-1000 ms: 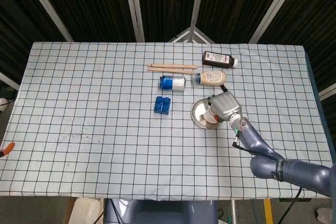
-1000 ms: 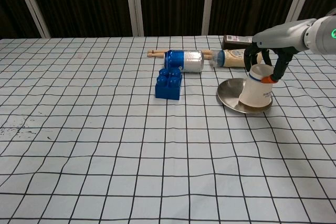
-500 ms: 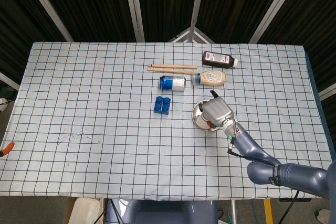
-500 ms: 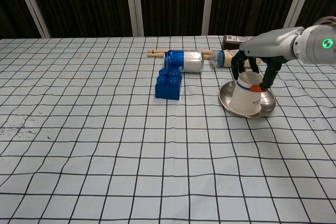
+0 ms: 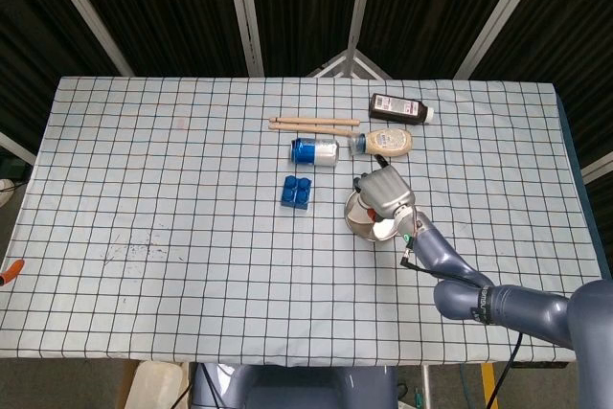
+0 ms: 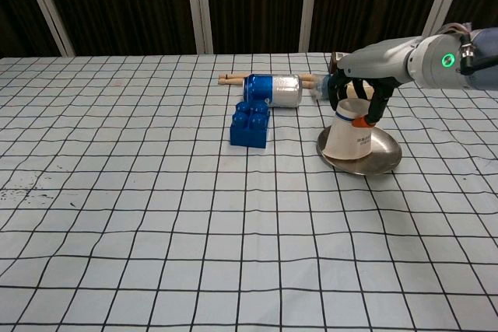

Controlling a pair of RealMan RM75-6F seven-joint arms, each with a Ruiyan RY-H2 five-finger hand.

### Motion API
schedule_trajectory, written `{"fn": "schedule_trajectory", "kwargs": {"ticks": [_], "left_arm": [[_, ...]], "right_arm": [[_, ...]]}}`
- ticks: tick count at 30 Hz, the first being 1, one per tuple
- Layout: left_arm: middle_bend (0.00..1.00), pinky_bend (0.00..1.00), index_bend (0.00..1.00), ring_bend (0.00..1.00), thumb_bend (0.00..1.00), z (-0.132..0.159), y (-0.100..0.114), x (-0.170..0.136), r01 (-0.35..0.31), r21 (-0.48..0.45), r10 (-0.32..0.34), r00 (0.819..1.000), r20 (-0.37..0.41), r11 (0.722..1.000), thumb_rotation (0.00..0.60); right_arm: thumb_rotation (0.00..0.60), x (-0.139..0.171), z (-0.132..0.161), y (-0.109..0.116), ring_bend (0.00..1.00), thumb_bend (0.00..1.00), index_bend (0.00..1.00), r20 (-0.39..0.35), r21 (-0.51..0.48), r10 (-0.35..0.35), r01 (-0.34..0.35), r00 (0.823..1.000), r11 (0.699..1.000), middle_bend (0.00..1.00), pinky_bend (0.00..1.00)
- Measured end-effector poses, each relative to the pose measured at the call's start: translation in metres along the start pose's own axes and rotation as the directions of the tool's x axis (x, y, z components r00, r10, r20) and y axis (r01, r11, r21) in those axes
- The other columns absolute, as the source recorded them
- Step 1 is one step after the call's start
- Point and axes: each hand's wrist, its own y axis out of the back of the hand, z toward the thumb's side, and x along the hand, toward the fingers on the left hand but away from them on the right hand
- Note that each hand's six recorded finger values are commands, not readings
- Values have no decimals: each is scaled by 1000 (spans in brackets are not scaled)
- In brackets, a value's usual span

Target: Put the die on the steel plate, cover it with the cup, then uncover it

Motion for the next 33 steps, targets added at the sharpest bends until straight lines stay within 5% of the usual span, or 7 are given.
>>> {"fn": "schedule_trajectory", "kwargs": {"ticks": [19, 33], "left_arm": [[0, 39, 159, 0, 172, 3, -4, -1, 11, 12, -11, 1000, 6, 1000, 600], [0, 39, 159, 0, 172, 4, -3, -1, 8, 13, -8, 1000, 9, 1000, 600]], "right_arm": [[600, 19, -47, -3, 434, 456, 479, 81, -22, -6, 8, 997, 1000, 401, 67], [600, 24, -24, -15, 435, 456, 479, 8, -7, 12, -12, 1000, 1000, 401, 67]]}}
